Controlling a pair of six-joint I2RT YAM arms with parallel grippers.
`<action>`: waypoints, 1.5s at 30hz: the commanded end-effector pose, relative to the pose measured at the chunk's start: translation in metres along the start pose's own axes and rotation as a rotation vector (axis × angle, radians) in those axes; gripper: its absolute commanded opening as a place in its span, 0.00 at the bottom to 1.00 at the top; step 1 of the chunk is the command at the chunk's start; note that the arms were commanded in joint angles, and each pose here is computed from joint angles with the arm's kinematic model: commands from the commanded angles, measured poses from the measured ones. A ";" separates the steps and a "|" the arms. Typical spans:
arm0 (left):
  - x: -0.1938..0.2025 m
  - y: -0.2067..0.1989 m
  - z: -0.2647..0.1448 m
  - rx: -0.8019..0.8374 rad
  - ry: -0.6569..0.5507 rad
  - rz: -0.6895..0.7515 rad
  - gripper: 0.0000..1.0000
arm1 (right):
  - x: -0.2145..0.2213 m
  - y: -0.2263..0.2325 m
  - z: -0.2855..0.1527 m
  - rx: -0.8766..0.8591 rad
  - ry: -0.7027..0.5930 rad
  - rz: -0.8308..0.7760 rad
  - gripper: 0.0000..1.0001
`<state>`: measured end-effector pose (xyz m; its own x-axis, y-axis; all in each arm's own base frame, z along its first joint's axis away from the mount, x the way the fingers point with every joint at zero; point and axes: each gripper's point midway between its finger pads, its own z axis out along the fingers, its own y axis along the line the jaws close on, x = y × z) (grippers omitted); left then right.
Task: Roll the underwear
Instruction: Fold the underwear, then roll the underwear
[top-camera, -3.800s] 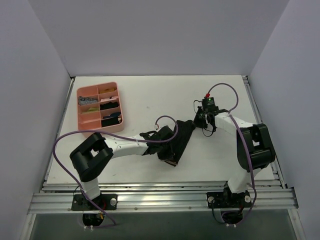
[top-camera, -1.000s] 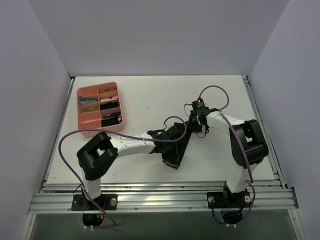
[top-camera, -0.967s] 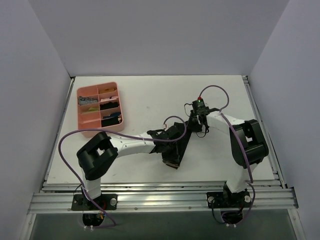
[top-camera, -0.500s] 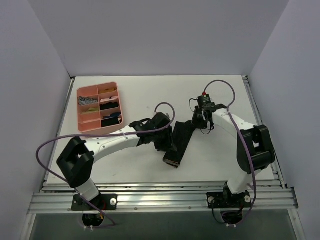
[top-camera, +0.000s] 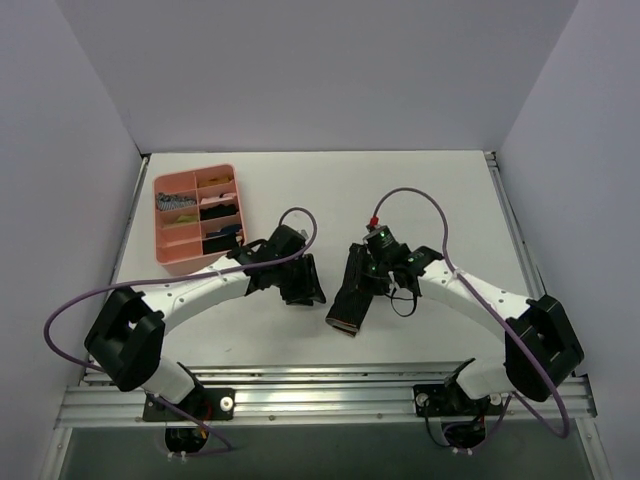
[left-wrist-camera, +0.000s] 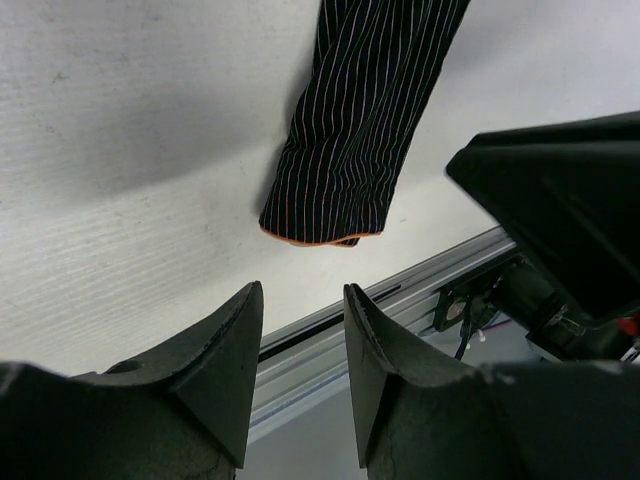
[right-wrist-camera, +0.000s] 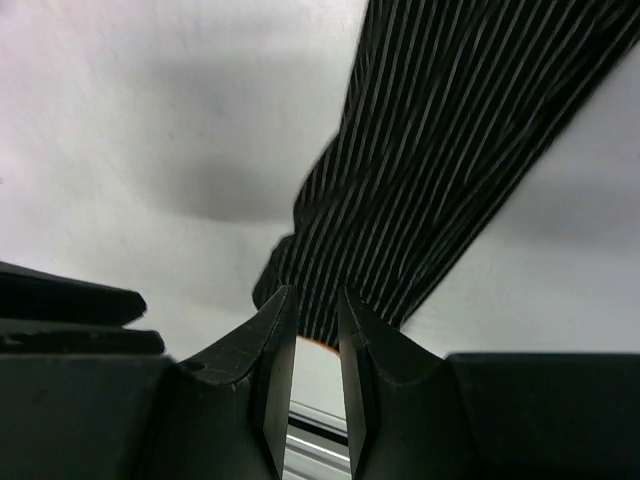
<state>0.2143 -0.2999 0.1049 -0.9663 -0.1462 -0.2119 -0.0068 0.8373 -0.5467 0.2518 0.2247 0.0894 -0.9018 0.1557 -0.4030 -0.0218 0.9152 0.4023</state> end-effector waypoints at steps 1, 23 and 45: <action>-0.001 -0.010 0.006 0.059 0.009 0.008 0.46 | 0.030 -0.005 0.001 -0.005 0.032 0.065 0.20; 0.019 0.004 0.051 0.113 0.118 -0.021 0.51 | 0.073 -0.008 -0.017 0.005 0.072 0.105 0.27; 0.046 0.037 0.071 -0.020 0.169 -0.028 0.52 | 0.106 -0.047 0.015 0.079 0.078 0.233 0.43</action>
<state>0.1929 -0.3234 0.0264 -0.9965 -0.0755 -0.0370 -0.0392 0.8065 -0.5900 0.1607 0.2083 0.0196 -0.9226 0.3177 -0.2187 0.2044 0.8836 0.4213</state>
